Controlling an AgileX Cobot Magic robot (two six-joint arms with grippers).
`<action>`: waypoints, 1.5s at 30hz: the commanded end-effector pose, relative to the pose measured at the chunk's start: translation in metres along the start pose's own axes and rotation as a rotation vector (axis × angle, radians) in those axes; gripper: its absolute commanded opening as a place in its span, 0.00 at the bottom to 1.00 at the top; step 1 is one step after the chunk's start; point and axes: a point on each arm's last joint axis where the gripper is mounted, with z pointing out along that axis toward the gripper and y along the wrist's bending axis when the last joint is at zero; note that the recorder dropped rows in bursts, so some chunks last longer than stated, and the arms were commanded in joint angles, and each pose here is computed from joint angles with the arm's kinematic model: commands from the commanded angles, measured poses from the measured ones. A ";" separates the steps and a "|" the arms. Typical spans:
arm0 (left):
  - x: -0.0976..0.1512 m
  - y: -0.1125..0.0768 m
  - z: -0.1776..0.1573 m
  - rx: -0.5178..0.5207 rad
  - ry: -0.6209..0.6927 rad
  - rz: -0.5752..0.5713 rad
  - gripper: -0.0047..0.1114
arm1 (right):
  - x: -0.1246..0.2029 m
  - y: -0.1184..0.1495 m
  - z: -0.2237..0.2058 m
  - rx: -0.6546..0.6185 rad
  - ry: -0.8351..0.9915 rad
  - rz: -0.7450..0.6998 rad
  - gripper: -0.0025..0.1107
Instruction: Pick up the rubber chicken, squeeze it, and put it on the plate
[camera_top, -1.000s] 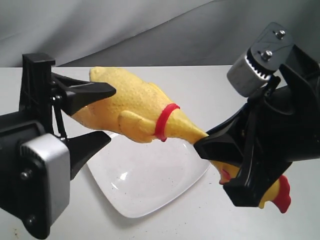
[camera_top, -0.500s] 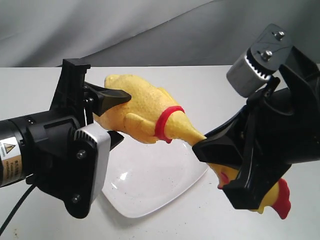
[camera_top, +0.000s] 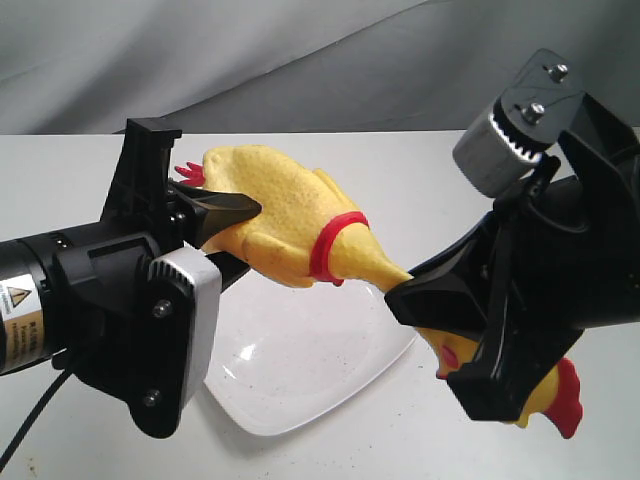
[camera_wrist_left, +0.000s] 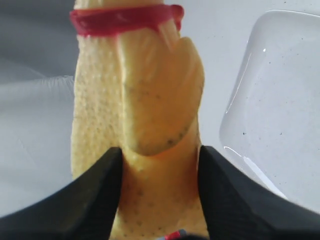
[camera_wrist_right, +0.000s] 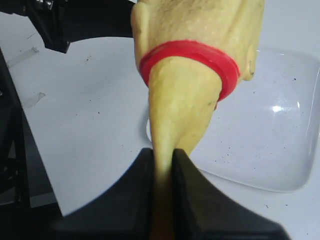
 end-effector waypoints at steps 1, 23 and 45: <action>0.004 0.002 0.000 -0.019 0.055 -0.021 0.04 | -0.005 0.001 -0.004 0.003 -0.043 0.002 0.02; -0.004 0.015 0.000 -0.032 -0.023 -0.324 0.45 | -0.005 0.001 -0.004 0.003 -0.043 0.002 0.02; -0.011 0.013 -0.001 0.006 -0.101 -0.363 0.05 | -0.005 0.000 -0.004 0.012 -0.050 0.011 0.02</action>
